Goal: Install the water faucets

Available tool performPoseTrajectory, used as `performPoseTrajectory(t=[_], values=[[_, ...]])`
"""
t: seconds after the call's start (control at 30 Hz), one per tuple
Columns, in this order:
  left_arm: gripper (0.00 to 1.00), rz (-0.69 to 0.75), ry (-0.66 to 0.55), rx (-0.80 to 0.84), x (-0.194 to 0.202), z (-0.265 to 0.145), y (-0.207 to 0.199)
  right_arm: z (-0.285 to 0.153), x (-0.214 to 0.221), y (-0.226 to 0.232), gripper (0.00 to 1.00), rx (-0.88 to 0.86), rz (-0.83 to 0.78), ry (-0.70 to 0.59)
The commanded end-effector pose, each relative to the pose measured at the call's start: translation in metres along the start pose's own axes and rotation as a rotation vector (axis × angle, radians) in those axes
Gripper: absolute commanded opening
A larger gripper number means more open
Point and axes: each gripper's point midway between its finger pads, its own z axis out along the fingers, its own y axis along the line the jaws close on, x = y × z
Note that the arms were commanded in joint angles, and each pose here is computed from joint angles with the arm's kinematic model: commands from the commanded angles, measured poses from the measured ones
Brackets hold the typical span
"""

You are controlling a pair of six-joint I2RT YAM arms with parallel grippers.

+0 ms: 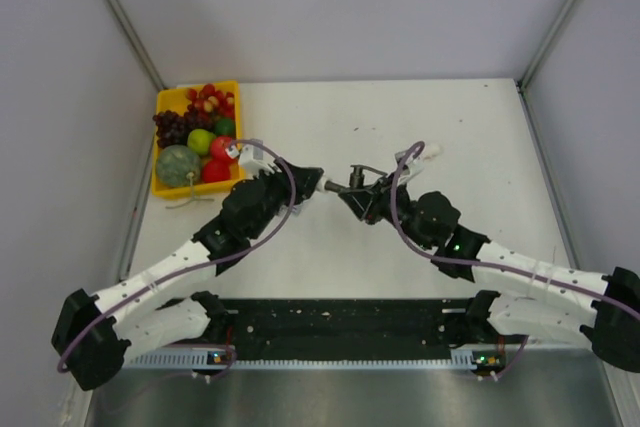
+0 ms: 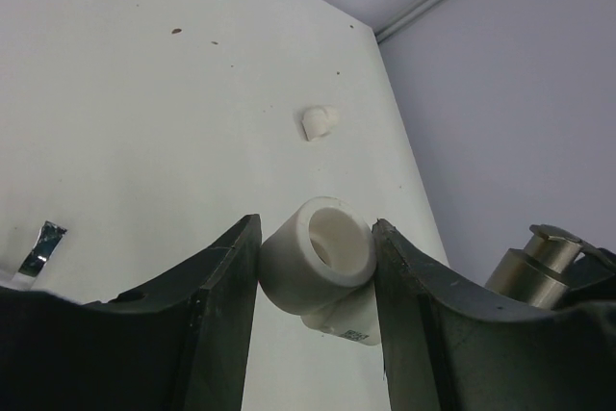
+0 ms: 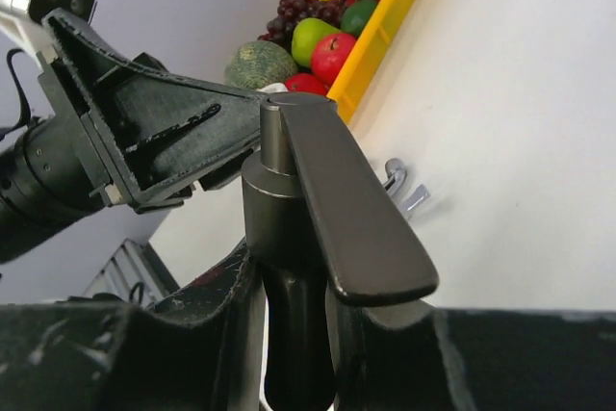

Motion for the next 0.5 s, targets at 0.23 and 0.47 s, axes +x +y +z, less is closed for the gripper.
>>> performPoseTrajectory(t=[0.23,0.47], values=[[0.00,-0.056,-0.229,0.434,-0.032,-0.030,-0.088,-0.001,0.004,-0.013,0.00,0.077,0.377,-0.092],[0.00,0.056,-0.271,0.473,-0.027,-0.036,-0.095,-0.005,0.004,-0.002,0.00,0.031,0.537,-0.087]])
